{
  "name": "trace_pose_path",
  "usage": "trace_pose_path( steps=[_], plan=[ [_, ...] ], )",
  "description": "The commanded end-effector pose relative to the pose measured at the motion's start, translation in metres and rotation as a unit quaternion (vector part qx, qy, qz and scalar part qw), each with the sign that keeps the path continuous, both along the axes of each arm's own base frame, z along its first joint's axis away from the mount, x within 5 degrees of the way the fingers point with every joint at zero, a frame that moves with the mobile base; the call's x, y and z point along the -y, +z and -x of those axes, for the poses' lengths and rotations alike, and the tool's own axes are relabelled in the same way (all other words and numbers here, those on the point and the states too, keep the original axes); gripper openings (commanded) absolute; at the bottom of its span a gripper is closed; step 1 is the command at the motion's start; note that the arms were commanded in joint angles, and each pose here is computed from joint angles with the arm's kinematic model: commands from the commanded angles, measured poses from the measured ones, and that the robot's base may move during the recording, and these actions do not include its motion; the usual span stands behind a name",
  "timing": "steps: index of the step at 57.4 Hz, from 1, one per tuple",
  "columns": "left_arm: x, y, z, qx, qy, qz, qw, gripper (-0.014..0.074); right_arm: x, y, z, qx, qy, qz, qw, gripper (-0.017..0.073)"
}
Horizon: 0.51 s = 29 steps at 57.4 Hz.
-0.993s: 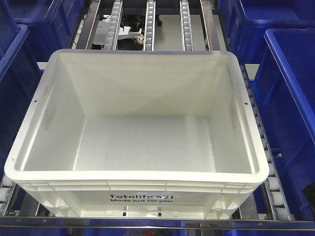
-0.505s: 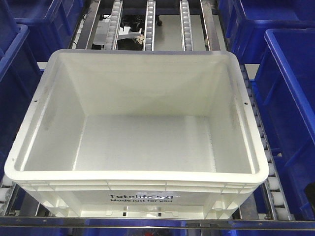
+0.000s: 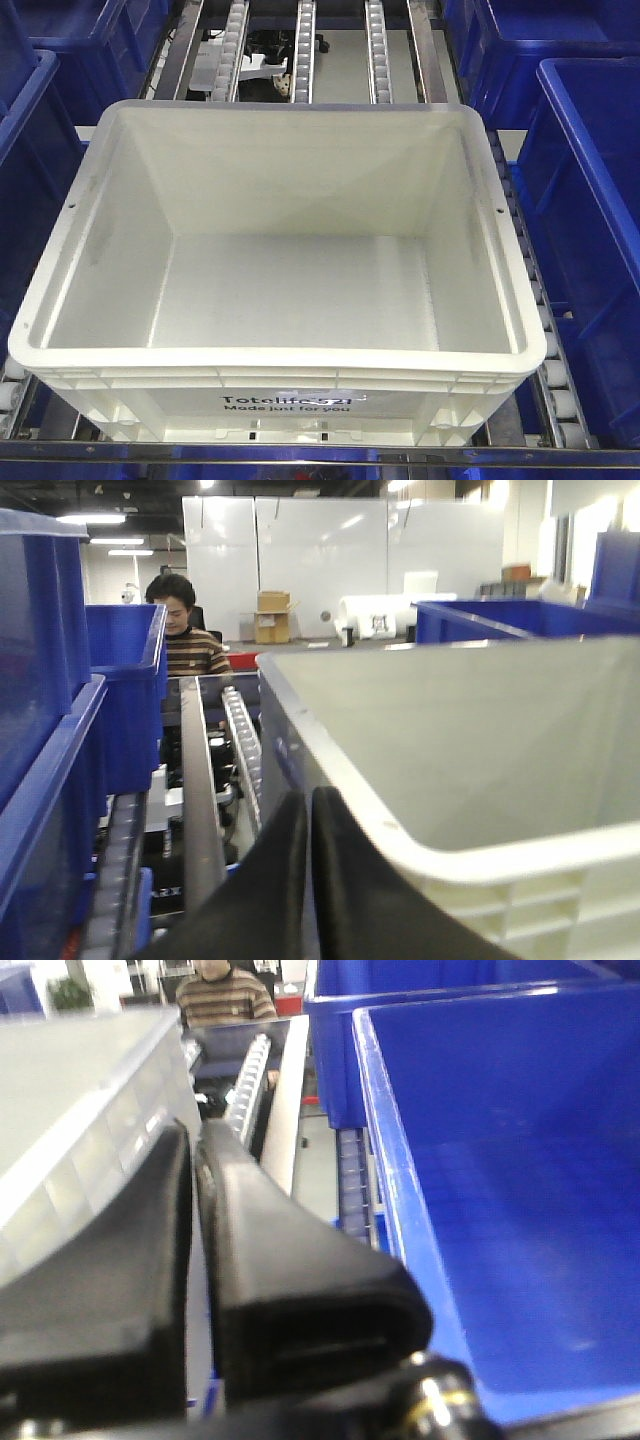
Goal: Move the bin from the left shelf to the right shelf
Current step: 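Move both grippers down beside the white tote's side rims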
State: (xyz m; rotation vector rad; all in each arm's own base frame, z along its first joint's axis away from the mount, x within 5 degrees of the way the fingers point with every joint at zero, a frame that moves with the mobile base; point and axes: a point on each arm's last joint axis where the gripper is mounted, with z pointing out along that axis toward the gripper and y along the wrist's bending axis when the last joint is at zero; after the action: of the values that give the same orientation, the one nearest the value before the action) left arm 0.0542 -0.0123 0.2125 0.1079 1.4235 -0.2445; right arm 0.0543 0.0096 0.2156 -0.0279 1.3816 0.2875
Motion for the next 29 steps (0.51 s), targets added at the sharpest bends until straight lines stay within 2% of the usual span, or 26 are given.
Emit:
trace_pose_path(
  steps=[1, 7, 17, 22, 29],
  plan=[
    [-0.001, 0.026, 0.007, 0.045, -0.008, 0.042, 0.998, -0.0006, 0.001, 0.021, 0.005, 0.027, 0.005, -0.037, 0.999, -0.0008],
    [-0.002, 0.048, 0.012, 0.011, -0.010, 0.034, 0.999, -0.0006, -0.001, 0.041, 0.010, -0.010, 0.026, -0.027, 0.999, -0.0008],
    [0.000, 0.089, 0.007, -0.097, -0.011, 0.016, 0.995, -0.0006, -0.007, 0.086, 0.009, -0.092, 0.052, 0.007, 0.994, -0.0008],
    [0.003, 0.114, -0.004, -0.141, -0.011, 0.005, 0.990, -0.0006, -0.012, 0.103, -0.002, -0.152, 0.064, 0.025, 0.986, -0.0008],
    [0.008, 0.136, -0.025, -0.196, -0.010, -0.008, 0.981, -0.0006, -0.021, 0.126, -0.025, -0.244, 0.083, 0.055, 0.965, -0.0008]
  ],
)
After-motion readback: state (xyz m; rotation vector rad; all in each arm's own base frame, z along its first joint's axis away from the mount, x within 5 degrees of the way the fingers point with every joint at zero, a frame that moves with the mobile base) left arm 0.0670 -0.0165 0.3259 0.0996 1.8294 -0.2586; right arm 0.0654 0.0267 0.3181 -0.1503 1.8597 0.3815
